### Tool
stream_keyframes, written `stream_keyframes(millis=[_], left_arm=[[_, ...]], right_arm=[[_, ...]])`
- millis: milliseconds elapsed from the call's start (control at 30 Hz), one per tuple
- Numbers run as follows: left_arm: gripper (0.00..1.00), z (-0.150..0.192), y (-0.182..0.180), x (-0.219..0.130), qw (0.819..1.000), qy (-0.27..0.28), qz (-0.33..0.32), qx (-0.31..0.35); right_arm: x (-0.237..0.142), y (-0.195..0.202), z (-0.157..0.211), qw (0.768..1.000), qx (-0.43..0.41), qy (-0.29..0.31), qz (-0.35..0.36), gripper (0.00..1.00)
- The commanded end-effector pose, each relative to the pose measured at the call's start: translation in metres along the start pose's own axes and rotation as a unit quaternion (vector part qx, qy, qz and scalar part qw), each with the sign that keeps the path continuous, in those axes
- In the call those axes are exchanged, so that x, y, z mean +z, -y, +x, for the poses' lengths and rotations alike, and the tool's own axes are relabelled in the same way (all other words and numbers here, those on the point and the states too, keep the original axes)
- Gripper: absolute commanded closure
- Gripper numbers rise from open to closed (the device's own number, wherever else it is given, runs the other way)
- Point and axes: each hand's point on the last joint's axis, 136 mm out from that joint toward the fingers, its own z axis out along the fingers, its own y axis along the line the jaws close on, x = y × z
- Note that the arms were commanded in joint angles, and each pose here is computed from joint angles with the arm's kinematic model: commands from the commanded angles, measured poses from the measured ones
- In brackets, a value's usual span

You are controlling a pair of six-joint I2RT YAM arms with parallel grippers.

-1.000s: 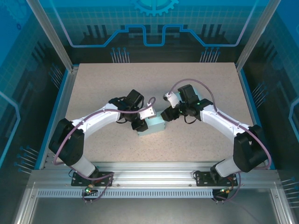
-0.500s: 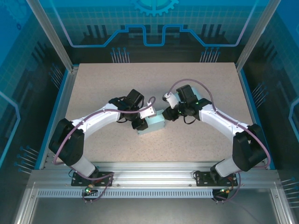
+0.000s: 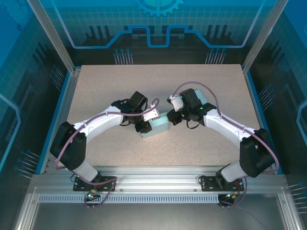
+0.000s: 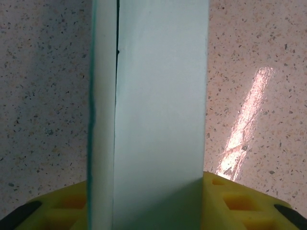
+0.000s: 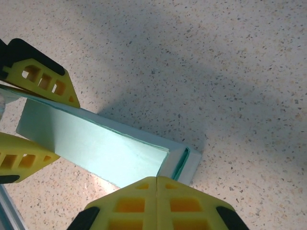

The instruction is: Fold the paper box

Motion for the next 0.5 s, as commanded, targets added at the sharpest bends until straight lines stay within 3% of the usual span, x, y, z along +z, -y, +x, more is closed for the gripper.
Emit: stream_keyframes(millis=[0,233,333,467], left_arm=[[0.56,0.007,-0.007,0.005,1.000,-0.010,-0.015,0.000],[0.48,0.003,-0.013,0.001,0.999,-0.002,-0.033,-0.002],[0.36,0.001,-0.016,-0.001,0.999,0.001,-0.044,-0.001],[0.27,-0.004,-0.018,-0.008,0.998,0.015,-0.054,0.001]], right_arm=[[0.007,0.000,0.018,0.999,-0.003,-0.026,0.022,0.98],[0.007,-0.003,0.017,0.999,-0.024,-0.025,0.036,1.00],[0.007,-0.004,0.016,0.999,-0.028,-0.025,0.038,1.00],[0.006,-0.004,0.017,0.998,-0.028,-0.025,0.041,1.00]])
